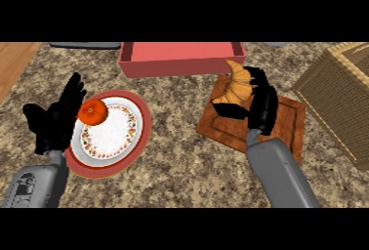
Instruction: Pick the croissant from the cutting board and place it in the basket
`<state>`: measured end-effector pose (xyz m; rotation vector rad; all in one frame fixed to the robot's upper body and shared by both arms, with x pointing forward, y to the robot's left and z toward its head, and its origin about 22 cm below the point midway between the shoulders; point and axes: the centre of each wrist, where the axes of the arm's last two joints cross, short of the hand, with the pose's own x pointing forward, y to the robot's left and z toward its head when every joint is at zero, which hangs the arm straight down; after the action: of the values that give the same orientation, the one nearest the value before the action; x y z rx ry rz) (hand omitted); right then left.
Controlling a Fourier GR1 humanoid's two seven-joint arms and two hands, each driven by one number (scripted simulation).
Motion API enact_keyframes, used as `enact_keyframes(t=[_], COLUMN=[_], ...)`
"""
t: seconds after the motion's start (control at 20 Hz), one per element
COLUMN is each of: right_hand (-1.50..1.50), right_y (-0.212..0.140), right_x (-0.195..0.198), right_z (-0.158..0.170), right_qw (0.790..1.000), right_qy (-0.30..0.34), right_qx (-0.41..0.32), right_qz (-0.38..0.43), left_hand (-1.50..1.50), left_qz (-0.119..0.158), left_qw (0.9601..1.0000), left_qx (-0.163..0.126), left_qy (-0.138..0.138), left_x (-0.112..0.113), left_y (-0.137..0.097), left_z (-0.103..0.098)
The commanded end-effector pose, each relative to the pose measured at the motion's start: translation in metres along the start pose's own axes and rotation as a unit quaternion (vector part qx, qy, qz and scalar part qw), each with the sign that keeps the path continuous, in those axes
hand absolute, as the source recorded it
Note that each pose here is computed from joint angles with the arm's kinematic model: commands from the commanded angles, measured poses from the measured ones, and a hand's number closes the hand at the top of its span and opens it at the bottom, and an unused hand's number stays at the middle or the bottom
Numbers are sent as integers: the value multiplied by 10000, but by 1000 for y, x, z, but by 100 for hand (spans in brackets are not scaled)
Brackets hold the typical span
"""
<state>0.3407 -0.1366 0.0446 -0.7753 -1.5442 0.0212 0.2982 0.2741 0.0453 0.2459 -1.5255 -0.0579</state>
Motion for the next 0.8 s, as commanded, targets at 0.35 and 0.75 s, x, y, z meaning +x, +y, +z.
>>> enact_keyframes(t=[0.35, 0.75], right_hand=[150, 150], right_y=[9, -40], right_x=[117, 149], right_z=[-39, -103], right_qw=[9937, 9809], right_qy=[238, 400], right_qx=[-1097, -1901], right_qz=[18, -38], left_hand=[0, 0], left_qz=[9, -15], left_qw=[9998, 9998], left_qx=[174, 173], left_qy=[67, 67], left_x=[-9, 0], left_y=[10, 12], left_z=[11, 8])
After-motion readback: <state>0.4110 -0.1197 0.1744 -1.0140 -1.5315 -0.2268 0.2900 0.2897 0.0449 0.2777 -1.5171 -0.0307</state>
